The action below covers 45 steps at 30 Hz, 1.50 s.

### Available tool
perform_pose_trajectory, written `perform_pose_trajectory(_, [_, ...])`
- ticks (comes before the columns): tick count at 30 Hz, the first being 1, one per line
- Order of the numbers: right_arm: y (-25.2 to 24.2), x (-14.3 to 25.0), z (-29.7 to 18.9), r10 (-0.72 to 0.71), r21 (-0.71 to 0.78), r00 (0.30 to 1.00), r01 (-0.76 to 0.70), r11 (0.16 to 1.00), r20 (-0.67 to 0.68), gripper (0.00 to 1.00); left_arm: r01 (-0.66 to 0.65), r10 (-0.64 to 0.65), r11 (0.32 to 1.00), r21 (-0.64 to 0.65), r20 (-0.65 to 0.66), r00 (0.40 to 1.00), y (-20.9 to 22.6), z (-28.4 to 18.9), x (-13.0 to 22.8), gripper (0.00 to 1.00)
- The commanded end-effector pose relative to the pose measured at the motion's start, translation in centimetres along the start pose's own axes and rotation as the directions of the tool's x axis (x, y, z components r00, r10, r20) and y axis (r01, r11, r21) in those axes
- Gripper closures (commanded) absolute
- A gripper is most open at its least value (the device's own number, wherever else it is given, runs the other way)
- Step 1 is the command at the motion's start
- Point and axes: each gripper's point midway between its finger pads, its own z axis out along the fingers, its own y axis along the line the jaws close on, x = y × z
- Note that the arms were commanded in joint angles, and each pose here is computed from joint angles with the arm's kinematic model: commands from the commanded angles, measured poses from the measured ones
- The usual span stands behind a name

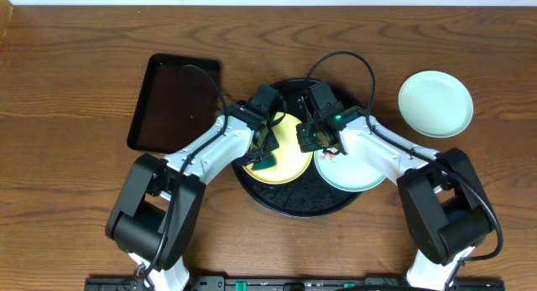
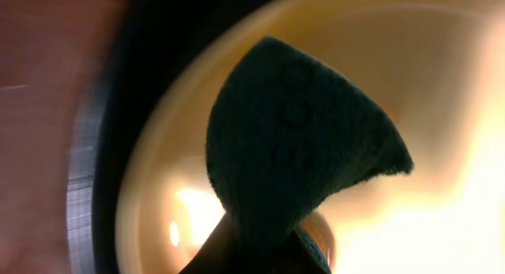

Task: Clean dirty plates on tray and stack at the side
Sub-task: 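Scrub the yellow plate with the sponge while the right gripper holds it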

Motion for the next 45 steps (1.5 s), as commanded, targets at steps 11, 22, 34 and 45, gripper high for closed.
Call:
perform_pose_trajectory(11, [-1.1,0.0,0.2,0.012,0.062,1.000,-0.012,0.998,0.011,0.99,0.110,-0.121,0.992,0.064,0.197,0.973,0.7,-5.4,-3.2,0.92])
perform_pose_trajectory(22, [-1.1,0.0,0.2,0.012,0.062,1.000,-0.012,0.998,0.011,0.99,0.076,-0.099,0.972,0.220,0.097,0.990,-4.6,-2.9,-1.3,0.92])
perform_pose_trajectory(34, [-1.1,0.0,0.2,0.011,0.063,1.000,-0.012,0.998,0.010,0.99,0.078,-0.078,0.997,-0.006,0.074,0.994,-1.1,1.7,0.4,0.92])
perform_pose_trajectory(45, [-1.1,0.0,0.2,0.011,0.063,1.000,-0.012,0.998,0.010,0.99,0.076,-0.038,0.977,-0.200,0.187,0.982,3.1,0.3,-1.1,0.92])
